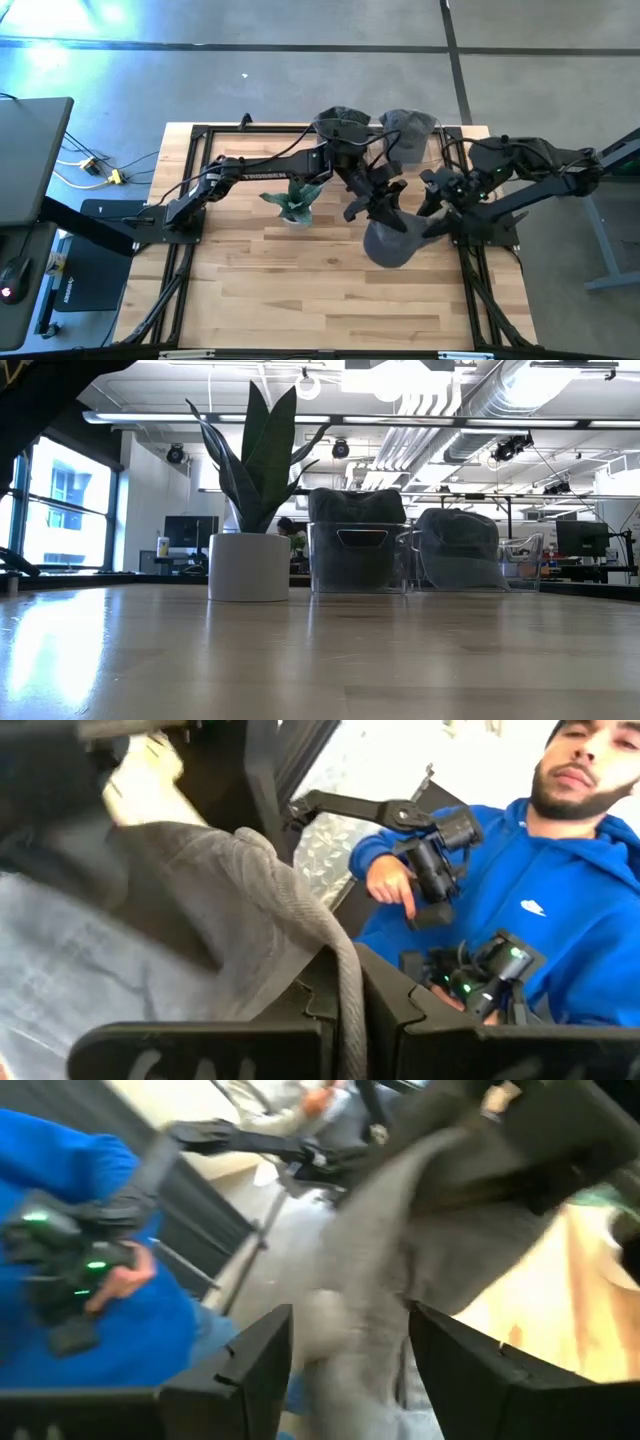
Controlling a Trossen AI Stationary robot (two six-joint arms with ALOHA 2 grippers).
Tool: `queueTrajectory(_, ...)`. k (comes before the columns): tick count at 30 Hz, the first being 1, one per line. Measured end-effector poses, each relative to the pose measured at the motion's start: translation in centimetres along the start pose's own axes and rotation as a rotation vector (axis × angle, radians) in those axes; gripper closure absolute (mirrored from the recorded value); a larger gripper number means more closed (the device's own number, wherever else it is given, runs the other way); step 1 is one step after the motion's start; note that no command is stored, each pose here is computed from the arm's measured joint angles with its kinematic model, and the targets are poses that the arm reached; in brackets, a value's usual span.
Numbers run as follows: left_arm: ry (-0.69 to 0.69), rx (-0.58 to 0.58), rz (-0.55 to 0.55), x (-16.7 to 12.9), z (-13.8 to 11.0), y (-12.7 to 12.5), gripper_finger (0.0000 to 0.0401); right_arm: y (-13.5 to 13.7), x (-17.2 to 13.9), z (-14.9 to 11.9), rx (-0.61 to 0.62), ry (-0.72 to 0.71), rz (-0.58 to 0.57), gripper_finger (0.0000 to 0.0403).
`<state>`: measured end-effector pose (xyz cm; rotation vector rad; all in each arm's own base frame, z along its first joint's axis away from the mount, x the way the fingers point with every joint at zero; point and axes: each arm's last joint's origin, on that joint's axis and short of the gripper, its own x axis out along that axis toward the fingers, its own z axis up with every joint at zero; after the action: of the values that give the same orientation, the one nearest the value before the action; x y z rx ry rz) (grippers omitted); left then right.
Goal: Pick & Place hat
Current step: Put the gray cap into the right transparent bin
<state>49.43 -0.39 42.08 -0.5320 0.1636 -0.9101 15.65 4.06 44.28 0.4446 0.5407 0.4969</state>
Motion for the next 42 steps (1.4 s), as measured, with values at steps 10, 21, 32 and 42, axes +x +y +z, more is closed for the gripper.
queueTrajectory(10, 0.006, -0.024, 0.021, 0.0, -0.2, 0.2, 0.0384, -0.3, 0.3, 0.0, -0.011, -0.006, -0.069, 0.0289)
queueTrajectory(21, -0.012, -0.045, 0.082, -0.8, 0.0, 0.9, 0.0315, -0.4, 0.1, -0.3, 0.034, 0.021, -0.066, 0.0371)
queueTrajectory(32, -0.001, -0.098, 0.167, -5.9, 1.3, 3.9, 0.0232, -1.3, -0.8, -2.7, -0.013, 0.211, -0.249, 0.0386)
queueTrajectory(42, -0.057, -0.073, 0.252, -9.8, 3.6, 3.1, 0.0269, -3.9, -2.6, -3.5, -0.306, 0.383, -0.596, 0.0388)
